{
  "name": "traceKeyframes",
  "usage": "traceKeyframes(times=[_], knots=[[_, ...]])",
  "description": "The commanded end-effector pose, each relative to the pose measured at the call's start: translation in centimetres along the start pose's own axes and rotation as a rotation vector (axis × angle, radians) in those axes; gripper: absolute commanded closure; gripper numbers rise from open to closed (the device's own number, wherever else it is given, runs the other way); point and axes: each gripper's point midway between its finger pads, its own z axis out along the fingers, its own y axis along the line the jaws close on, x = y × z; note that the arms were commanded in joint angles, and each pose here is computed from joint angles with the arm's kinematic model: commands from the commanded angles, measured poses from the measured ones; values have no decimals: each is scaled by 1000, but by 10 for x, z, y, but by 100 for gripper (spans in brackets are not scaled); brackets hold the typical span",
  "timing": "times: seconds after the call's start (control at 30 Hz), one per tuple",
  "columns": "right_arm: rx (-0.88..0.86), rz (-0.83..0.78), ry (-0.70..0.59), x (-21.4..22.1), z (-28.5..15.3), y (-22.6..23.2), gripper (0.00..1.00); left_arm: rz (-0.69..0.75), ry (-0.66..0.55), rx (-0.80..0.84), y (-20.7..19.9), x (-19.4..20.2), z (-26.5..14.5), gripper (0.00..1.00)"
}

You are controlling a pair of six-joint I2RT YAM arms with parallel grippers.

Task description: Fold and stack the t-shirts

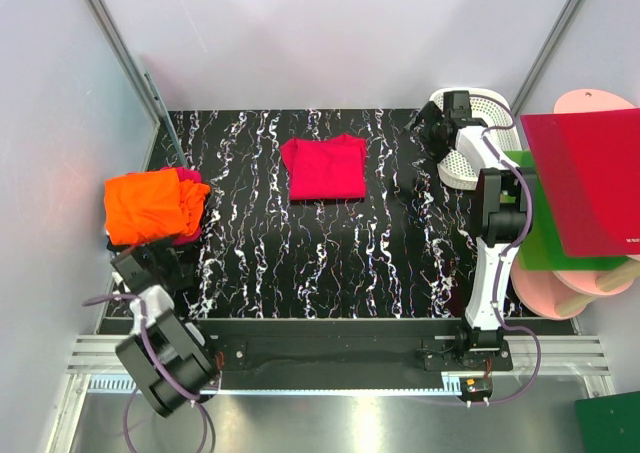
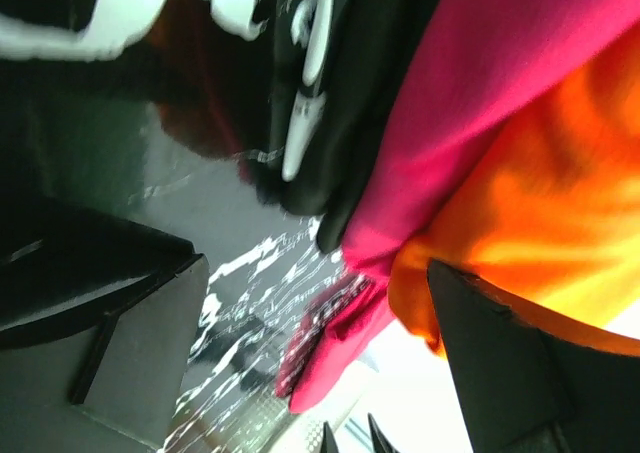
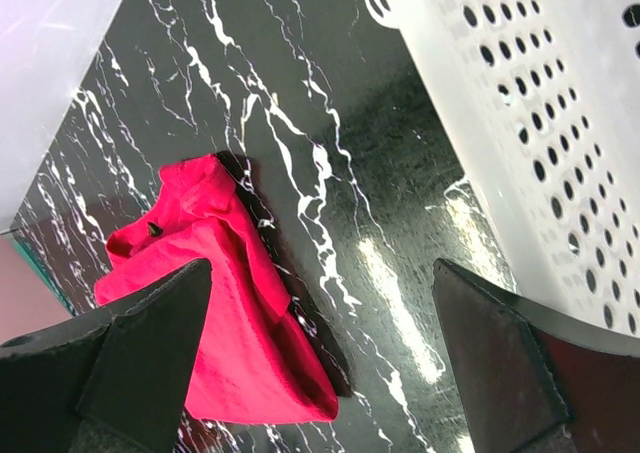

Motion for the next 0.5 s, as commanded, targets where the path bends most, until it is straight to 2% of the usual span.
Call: traceKeyframes(times=[0.0, 0.07, 0.1, 0.23, 0.27, 0.4, 0.43, 0.47], knots=[[-2, 32, -33, -16, 6, -2, 0, 49, -78, -5, -40, -24, 7, 1], [0, 43, -33, -16, 8, -3, 0, 60, -69, -102, -30, -27, 15, 1], [1, 46, -32, -15, 9, -4, 0, 65, -68, -100, -43, -30, 17, 1], [-4, 64, -39, -17, 10, -2, 0, 38, -19, -199, -34, -28, 36, 5], [1, 86, -62, -31, 7, -11, 0, 37, -19, -206, -34, -29, 38, 6], [-2, 108, -87, -42, 2, -13, 0, 55, -3, -257, -32, -26, 44, 18], [-1, 115, -92, -44, 0, -15, 0, 55, 15, -305, -21, -23, 45, 20], [-3, 122, -97, -46, -1, -16, 0, 56, 22, -318, -18, -23, 46, 28]])
